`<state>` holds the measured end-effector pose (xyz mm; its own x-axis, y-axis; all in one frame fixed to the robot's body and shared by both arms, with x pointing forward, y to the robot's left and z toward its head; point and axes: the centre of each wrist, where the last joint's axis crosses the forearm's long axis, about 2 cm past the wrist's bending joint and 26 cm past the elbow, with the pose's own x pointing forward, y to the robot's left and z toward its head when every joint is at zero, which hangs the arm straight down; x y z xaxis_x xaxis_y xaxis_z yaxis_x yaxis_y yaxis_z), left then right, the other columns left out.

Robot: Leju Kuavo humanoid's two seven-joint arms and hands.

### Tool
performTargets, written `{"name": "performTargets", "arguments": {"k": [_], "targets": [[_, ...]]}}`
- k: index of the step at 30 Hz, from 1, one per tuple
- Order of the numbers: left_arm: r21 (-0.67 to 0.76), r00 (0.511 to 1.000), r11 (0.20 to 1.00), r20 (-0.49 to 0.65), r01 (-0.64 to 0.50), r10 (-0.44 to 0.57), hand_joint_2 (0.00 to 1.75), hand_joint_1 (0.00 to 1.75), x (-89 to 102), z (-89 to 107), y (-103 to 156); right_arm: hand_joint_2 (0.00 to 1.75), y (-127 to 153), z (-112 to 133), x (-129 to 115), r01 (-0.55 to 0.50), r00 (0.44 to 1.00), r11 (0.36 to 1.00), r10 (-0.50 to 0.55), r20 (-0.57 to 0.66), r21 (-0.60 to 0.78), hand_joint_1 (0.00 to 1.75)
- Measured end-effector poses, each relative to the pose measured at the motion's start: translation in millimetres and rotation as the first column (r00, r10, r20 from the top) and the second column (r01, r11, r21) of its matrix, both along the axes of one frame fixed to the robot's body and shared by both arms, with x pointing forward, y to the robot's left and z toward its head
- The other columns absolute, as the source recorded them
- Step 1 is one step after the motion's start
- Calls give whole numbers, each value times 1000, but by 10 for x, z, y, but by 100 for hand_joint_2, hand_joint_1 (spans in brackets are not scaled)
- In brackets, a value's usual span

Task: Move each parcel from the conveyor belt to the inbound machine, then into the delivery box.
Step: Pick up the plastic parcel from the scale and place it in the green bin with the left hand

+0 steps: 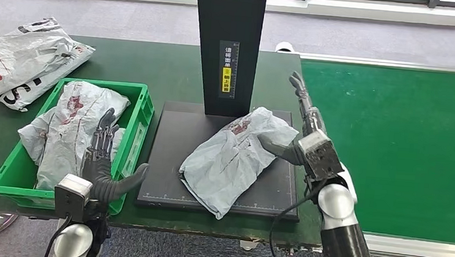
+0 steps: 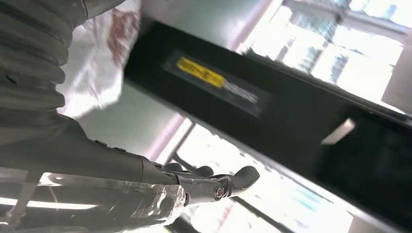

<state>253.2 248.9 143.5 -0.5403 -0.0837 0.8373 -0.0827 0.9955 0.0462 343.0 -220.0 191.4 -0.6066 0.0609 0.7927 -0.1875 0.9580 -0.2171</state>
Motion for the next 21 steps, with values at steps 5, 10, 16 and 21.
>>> {"name": "performTargets", "arguments": {"k": [5, 10, 16, 21], "targets": [[19, 999, 999, -19, -27, 27, 175, 0, -85, 10, 53, 175, -137, 85, -562, 123, 979, 992, -125, 160, 27, 0], [35, 998, 999, -46, -37, 38, 175, 0, -111, 18, 55, 175, -235, -19, -1073, 164, 966, 967, -198, 169, 196, 0], [79, 995, 995, -77, -56, 62, 175, 0, -103, 29, 34, 175, -272, -189, -1276, 169, 980, 945, -190, 50, 279, 0], [174, 986, 981, -126, -89, 112, 175, 0, -98, 32, -24, 175, -322, -291, -1322, 205, 977, 934, -215, 1, 293, 0]]}}
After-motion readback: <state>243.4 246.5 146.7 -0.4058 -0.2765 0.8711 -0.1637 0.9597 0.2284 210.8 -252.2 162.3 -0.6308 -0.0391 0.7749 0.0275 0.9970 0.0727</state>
